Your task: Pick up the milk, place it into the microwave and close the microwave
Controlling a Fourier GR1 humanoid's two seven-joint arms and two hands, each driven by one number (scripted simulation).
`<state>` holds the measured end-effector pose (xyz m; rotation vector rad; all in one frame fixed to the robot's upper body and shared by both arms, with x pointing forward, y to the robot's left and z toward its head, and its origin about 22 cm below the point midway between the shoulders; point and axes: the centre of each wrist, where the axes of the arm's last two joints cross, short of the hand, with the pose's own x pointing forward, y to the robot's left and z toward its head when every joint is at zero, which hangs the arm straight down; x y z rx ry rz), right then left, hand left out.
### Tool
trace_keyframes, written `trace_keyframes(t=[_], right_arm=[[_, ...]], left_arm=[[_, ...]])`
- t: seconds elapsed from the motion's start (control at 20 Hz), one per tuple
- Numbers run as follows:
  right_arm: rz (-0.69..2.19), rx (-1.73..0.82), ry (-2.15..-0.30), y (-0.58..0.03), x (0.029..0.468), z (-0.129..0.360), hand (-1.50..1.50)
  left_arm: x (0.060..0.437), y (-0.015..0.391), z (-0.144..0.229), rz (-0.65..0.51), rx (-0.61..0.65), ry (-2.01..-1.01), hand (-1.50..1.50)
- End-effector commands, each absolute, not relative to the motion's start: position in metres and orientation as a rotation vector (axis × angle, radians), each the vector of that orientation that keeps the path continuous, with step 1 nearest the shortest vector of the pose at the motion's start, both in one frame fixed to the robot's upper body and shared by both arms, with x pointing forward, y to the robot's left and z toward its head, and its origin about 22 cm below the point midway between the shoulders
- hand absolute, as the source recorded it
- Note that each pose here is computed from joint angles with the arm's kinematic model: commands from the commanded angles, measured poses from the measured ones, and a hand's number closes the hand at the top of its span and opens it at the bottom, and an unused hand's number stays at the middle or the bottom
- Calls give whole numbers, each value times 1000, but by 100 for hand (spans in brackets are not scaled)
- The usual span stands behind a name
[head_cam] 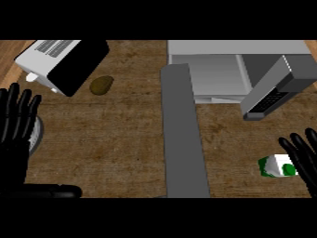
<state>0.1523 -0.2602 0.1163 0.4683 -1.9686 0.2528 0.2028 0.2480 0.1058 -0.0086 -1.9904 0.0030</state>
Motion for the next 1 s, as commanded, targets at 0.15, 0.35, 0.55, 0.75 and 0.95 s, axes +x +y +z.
trace_keyframes(t=[0.15, 0.35, 0.55, 0.75, 0.95], right_arm=[[279, 577, -1941, -266, 131, 121, -150], [211, 443, -1975, -278, 123, 119, -150], [189, 366, -1962, -291, 119, 110, -150], [171, 284, -1950, -308, 144, 108, -150], [121, 260, -1918, -315, 157, 74, -150]], left_arm=[[184, 264, 87, 57, -42, -1975, -150], [183, 275, 95, 62, -32, -1971, -150], [156, 268, 76, 72, -59, -1961, -150], [150, 266, 78, 40, -64, -1945, -150], [146, 267, 81, 49, -67, -1963, -150]])
